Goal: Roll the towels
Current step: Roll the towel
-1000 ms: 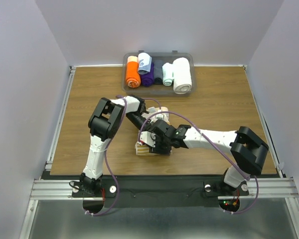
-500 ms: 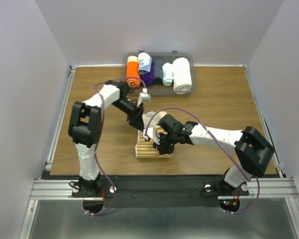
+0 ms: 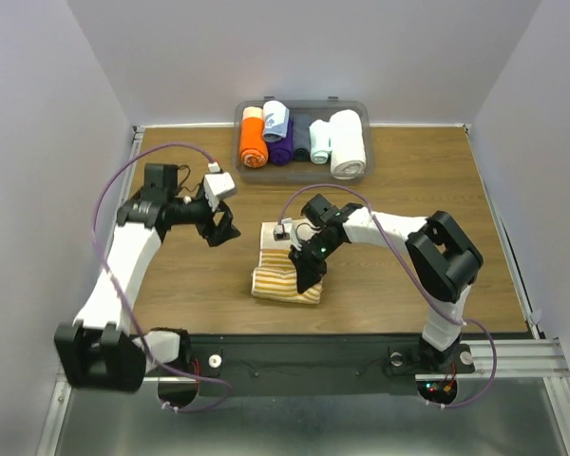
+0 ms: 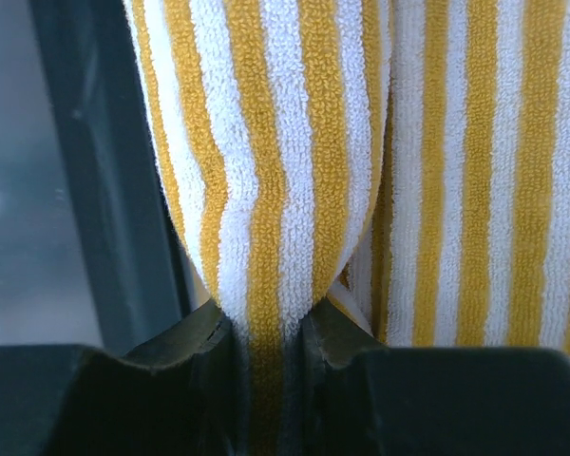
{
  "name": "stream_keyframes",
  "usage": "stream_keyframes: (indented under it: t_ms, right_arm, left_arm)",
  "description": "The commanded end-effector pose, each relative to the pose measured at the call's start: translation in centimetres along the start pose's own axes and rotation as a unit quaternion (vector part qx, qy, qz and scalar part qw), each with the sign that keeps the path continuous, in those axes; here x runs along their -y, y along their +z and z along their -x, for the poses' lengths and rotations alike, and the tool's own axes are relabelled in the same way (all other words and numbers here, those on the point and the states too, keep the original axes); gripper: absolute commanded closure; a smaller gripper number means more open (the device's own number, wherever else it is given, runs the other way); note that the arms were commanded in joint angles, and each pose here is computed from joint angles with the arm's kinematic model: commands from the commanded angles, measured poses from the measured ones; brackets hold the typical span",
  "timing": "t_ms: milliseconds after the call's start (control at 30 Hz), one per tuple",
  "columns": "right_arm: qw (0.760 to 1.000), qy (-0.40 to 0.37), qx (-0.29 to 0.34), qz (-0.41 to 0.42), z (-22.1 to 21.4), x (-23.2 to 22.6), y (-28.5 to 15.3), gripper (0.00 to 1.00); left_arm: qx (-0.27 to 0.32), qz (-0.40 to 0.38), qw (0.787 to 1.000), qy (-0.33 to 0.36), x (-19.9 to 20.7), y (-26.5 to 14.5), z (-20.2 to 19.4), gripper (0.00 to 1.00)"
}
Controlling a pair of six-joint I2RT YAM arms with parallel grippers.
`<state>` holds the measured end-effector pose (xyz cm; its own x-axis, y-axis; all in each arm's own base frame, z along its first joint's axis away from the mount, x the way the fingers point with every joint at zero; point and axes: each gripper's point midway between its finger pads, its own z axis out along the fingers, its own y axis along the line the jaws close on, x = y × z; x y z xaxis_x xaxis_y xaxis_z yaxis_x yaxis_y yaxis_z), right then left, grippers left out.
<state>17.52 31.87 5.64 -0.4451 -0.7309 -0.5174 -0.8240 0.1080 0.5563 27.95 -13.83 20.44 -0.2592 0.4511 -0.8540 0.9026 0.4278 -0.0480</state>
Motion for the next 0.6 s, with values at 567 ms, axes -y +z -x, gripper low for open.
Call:
stream_keyframes:
  t_ms: [567]
  right_arm:
    - [0.975,0.157,-0.022,0.155,-2.1,0.2,2.3,0.97]
  left_arm:
    - [-0.018,-0.030,0.941,0.335,13.8,7.2,-6.0,0.01]
